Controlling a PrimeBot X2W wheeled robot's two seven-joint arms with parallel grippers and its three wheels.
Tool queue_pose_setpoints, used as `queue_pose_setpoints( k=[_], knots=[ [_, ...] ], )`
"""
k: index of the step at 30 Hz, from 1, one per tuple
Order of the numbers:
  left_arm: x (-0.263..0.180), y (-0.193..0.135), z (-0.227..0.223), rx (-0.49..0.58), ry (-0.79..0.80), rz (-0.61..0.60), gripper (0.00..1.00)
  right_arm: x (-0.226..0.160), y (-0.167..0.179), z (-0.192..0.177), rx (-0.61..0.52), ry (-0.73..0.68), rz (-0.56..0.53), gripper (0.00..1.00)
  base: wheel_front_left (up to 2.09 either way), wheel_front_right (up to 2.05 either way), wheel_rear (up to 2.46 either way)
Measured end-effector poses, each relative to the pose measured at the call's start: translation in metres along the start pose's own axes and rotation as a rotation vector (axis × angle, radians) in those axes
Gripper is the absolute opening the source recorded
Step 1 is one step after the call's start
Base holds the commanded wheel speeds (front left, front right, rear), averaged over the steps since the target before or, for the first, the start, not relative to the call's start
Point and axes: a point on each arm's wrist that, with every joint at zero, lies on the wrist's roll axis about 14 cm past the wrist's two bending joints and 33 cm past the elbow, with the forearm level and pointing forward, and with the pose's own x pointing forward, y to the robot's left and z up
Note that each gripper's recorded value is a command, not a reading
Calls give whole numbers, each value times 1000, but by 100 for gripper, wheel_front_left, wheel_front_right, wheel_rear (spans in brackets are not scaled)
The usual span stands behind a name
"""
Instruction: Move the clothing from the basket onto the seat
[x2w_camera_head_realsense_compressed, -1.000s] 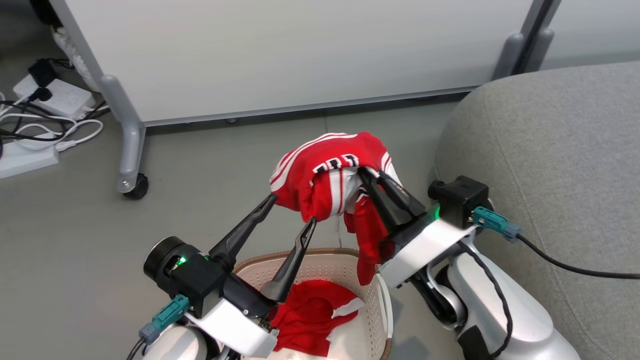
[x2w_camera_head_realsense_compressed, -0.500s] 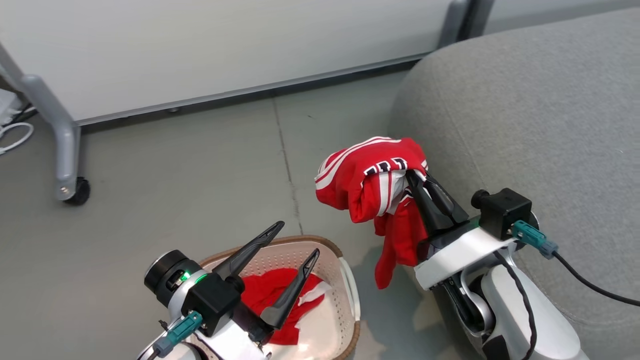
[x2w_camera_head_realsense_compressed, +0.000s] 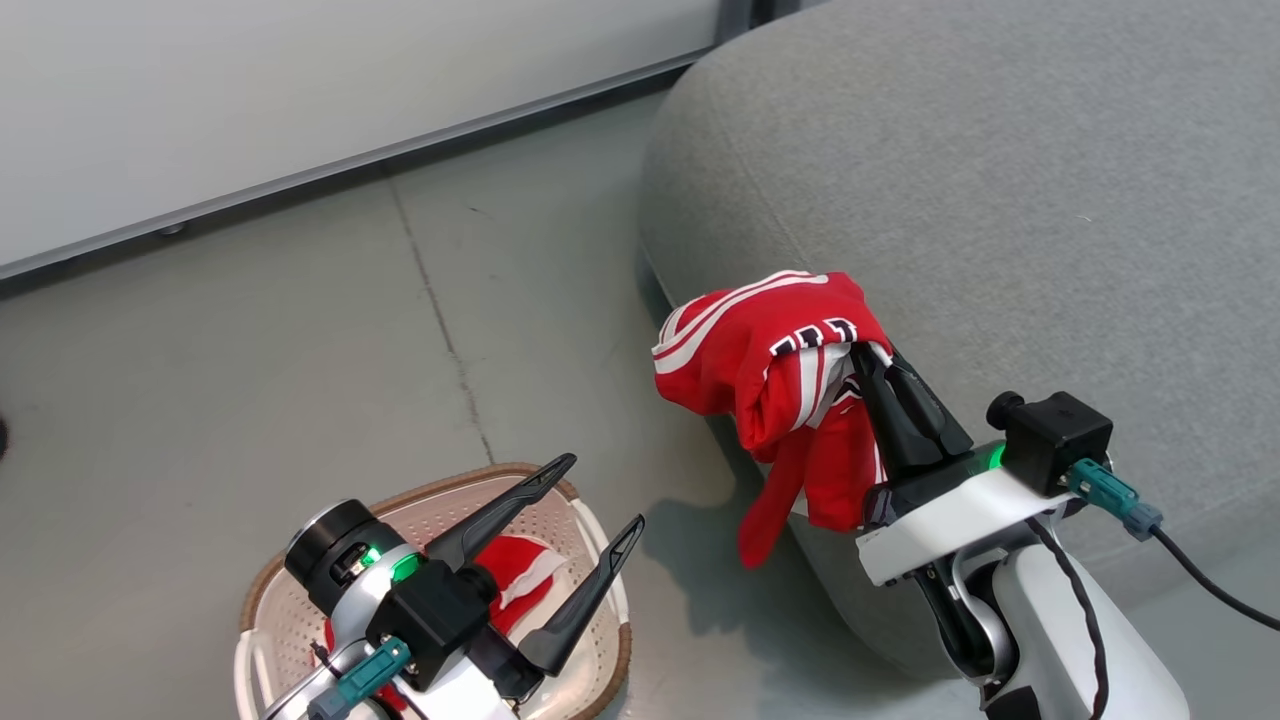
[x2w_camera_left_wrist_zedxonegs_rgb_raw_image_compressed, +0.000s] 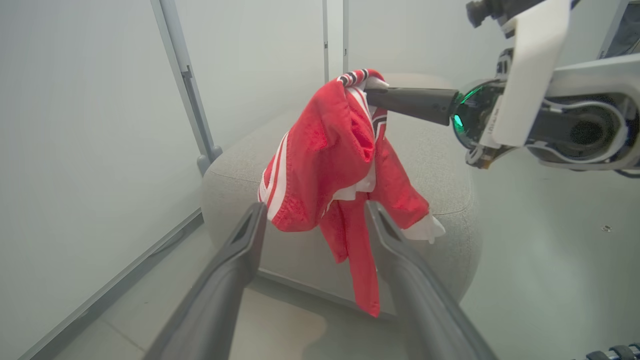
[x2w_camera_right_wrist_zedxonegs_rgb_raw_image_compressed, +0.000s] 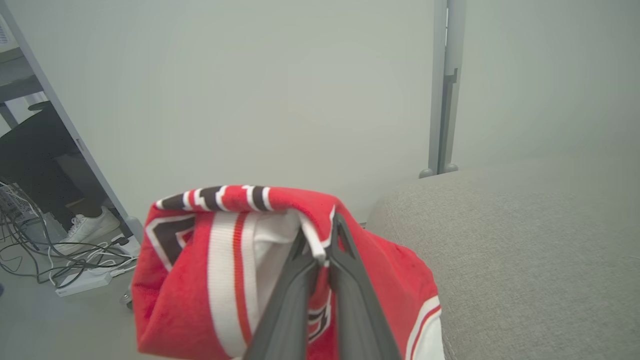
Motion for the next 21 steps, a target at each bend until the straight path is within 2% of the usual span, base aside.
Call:
queue_pose_setpoints(
  k=[10,16,21],
  knots=[
    [19,-13,-4,-12,1,-87,100,-11,-49,19,-4,-49,-146,0,0,0,0],
    [28,-9,-2,-18,-14,-97,100,6,-78,53,-29,-137,-208,0,0,0,0],
    [37,6,3,-3,-42,-92,100,35,-109,101,-89,-249,-266,0,0,0,0]
  ],
)
